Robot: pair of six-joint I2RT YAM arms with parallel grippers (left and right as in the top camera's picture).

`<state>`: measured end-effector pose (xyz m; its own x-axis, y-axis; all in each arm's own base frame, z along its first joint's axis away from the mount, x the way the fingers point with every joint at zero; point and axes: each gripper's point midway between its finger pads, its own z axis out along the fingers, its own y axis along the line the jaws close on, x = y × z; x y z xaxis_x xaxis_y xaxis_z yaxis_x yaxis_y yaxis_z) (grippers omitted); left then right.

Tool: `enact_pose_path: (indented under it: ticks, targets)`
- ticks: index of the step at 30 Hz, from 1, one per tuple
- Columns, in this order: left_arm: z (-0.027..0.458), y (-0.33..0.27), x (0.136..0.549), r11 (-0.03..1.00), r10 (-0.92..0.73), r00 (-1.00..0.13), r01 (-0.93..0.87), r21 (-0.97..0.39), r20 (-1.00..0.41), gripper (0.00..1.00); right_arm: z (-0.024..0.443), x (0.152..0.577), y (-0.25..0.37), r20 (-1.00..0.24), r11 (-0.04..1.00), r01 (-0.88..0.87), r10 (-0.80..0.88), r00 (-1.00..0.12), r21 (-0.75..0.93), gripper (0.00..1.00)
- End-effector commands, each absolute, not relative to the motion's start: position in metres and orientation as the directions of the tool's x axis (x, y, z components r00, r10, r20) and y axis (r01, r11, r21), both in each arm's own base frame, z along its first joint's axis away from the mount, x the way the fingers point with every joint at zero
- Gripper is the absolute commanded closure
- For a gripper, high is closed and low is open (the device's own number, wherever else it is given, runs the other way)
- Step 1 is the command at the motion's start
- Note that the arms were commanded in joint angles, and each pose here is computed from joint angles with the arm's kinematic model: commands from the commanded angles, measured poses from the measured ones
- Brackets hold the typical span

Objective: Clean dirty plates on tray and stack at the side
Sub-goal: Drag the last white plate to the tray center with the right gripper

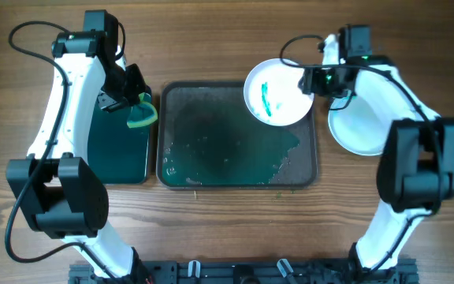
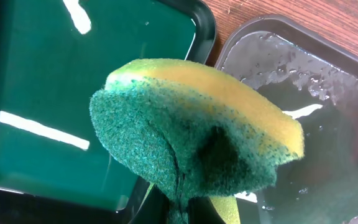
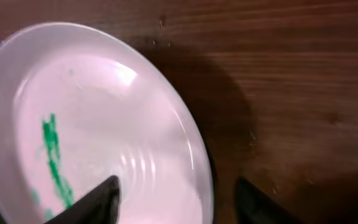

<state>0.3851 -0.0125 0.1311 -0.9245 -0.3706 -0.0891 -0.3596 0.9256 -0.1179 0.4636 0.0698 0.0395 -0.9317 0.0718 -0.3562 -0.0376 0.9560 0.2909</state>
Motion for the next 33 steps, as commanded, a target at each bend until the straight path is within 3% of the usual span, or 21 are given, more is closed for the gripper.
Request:
enact_pose_path:
  ticks: [1,9,14,17,23,24,26,27,33]
  targets:
    - [0.142,-0.013,0.389,0.930,-0.358,-0.926,-0.341,-0.137,-0.121,0.96,0.024,0.469,0.075,-0.371,0.960,-0.091,0.014,-0.929,0.264,0.56]
    - [0.142,-0.013,0.388,0.930,-0.358,-0.927,-0.342,-0.135,-0.117,0.96,0.023,0.468,0.073,-0.362,0.964,-0.081,0.017,-0.932,0.254,0.96]
    - [0.142,-0.013,0.388,0.930,-0.358,-0.926,-0.342,-0.135,-0.117,0.96,0.041,0.434,0.098,-0.244,0.926,-0.047,0.050,-0.969,0.375,0.96]
    - [0.142,-0.017,0.387,0.933,-0.349,-0.930,-0.333,-0.134,-0.115,0.96,0.040,0.399,0.131,-0.137,0.916,-0.085,-0.033,-0.990,0.392,0.96]
    - [0.142,-0.027,0.386,0.941,-0.325,-0.939,-0.309,-0.134,-0.114,0.96,0.037,0.372,0.166,-0.087,0.909,-0.158,-0.135,-0.987,0.384,0.96]
    - [0.142,-0.028,0.386,0.943,-0.321,-0.940,-0.305,-0.134,-0.115,0.96,0.037,0.371,0.168,-0.087,0.909,-0.163,-0.140,-0.986,0.384,0.93]
    - [0.142,-0.031,0.386,0.945,-0.314,-0.943,-0.298,-0.134,-0.115,0.96,0.036,0.370,0.168,-0.075,0.912,-0.142,-0.122,-0.990,0.385,0.69]
    - [0.142,-0.033,0.386,0.946,-0.310,-0.944,-0.295,-0.134,-0.115,0.96,0.034,0.369,0.166,-0.065,0.917,-0.122,-0.105,-0.992,0.381,0.65]
    - [0.140,-0.048,0.384,0.957,-0.272,-0.956,-0.257,-0.133,-0.112,0.96,0.005,0.346,0.163,0.015,0.922,-0.016,-0.023,-1.000,0.388,0.72]
